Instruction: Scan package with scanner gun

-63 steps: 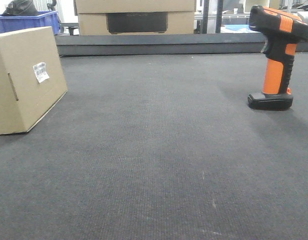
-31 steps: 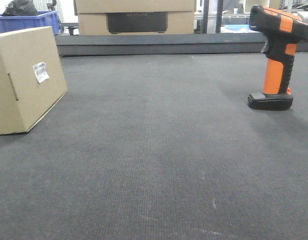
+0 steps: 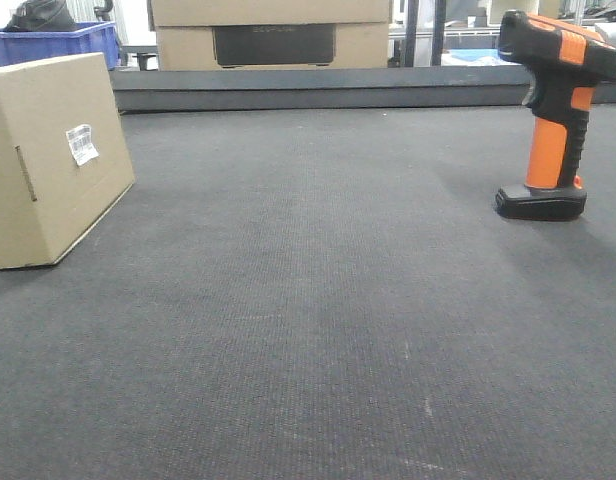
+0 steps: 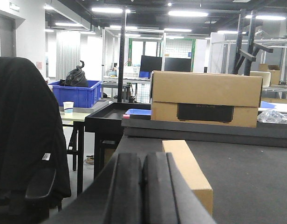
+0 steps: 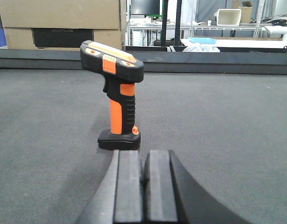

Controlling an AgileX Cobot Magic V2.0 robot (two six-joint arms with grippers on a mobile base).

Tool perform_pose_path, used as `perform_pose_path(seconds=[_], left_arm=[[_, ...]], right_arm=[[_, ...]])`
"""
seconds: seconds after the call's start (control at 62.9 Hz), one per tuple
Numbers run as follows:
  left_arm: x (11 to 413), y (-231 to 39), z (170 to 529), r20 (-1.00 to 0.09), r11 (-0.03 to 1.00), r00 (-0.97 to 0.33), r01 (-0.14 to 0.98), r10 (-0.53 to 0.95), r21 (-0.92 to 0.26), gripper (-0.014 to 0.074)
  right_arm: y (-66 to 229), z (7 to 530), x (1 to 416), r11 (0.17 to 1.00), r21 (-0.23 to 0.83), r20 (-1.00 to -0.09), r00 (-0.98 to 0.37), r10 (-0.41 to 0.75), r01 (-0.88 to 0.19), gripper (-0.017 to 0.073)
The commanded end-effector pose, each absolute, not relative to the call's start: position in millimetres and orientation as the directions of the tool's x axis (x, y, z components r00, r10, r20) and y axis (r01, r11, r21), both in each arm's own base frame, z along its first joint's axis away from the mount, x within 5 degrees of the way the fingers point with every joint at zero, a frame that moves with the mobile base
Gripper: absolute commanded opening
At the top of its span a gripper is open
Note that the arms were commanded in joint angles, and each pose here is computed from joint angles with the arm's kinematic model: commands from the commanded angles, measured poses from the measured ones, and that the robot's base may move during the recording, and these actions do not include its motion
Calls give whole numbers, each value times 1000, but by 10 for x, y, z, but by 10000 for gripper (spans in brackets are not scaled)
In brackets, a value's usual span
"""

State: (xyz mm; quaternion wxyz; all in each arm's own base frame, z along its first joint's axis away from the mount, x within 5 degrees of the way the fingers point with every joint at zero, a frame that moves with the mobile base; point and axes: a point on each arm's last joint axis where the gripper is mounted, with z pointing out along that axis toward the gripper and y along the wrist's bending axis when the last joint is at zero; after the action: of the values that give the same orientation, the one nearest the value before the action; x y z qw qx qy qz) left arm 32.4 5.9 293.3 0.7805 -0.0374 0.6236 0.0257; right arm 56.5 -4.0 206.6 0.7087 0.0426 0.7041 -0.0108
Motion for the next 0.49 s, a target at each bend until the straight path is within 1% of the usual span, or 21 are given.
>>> perform_pose_path(seconds=[0.0,0.175,0.238,0.254,0.35,0.477], left_arm=[[318,57,2935,-973,996,233,-88,-1,-22,-111],[349,54,2864,-975,996,221,-84,-1,-20,-111],[399,39,2749,-976,997,217,-71,23,8,-111],[420,34,2695,-978,998,211,-62,10,-3,-111],[490,17,2487,-972,999,235,-46,32,22,-111],[542,21,2258,-986,999,165,-45,26,19,-111]], right_arm=[[-42,2069,563,996,42,-999,22,41,78,-167],[-42,2069,563,996,42,-999,22,41,78,-167],[-42,2069,563,996,42,-999,22,41,78,-167],[-42,2069,563,996,42,-999,22,41,78,-167],[-42,2069,563,996,42,-999,22,41,78,-167],[-42,2069,563,996,42,-999,22,41,78,-167]])
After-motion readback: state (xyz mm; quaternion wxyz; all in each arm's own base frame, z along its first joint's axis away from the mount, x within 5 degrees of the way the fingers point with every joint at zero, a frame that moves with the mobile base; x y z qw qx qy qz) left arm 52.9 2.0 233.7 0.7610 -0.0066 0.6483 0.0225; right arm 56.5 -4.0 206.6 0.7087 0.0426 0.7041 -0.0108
